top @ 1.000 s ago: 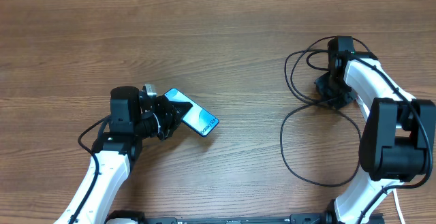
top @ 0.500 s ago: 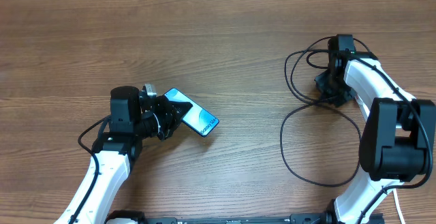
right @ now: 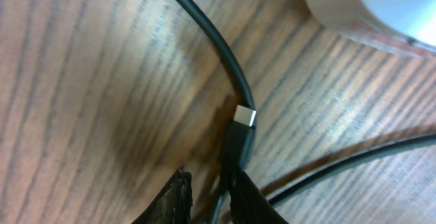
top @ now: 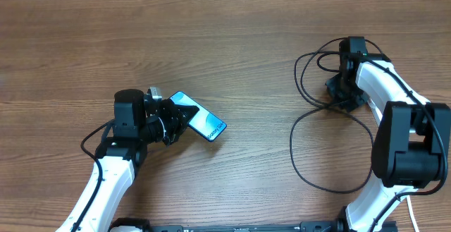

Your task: Plug charger to phone and switch on socket

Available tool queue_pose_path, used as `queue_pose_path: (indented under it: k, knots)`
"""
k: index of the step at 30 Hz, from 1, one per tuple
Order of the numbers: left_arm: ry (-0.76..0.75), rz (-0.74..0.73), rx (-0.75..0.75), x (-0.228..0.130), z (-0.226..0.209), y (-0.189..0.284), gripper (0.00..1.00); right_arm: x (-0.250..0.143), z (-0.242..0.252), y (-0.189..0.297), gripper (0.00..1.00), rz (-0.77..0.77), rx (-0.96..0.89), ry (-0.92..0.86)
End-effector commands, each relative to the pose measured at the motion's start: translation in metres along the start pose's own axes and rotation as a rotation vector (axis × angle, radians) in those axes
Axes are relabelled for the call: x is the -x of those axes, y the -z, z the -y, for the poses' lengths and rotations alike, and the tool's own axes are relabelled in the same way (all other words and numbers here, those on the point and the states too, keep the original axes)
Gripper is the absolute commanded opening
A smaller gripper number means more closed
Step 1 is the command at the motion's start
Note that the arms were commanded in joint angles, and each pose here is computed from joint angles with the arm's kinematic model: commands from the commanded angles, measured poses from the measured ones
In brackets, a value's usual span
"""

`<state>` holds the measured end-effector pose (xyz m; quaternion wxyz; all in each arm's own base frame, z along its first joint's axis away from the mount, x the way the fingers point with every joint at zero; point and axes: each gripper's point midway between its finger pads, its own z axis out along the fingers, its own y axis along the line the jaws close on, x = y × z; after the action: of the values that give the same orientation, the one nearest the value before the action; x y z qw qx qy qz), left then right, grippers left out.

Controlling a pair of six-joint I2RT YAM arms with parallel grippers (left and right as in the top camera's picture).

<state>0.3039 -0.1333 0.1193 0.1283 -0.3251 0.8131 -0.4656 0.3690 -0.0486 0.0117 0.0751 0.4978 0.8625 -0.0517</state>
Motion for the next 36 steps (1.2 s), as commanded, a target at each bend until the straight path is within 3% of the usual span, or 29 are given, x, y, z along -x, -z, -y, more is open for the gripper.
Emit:
queue_pose_path:
  k: [1, 20, 24, 30, 36]
  knots:
    - [-0.008, -0.025, -0.030, -0.003, 0.009, 0.001, 0.04, 0.002, -0.005, -0.006, 0.20, 0.001, 0.004, -0.002]
    - [-0.008, -0.026, -0.030, -0.003, 0.009, 0.001, 0.04, 0.002, -0.015, -0.014, 0.21, -0.006, 0.034, -0.006]
    - [-0.008, -0.026, -0.030, -0.003, 0.009, 0.001, 0.04, 0.003, -0.017, -0.015, 0.04, 0.000, 0.044, -0.008]
    - [-0.008, -0.026, -0.030, -0.003, 0.009, 0.001, 0.04, -0.011, -0.005, -0.026, 0.04, -0.026, 0.007, 0.012]
    - [-0.021, -0.036, -0.035, -0.005, 0.010, 0.002, 0.04, -0.013, -0.048, -0.001, 0.04, -0.063, 0.204, 0.291]
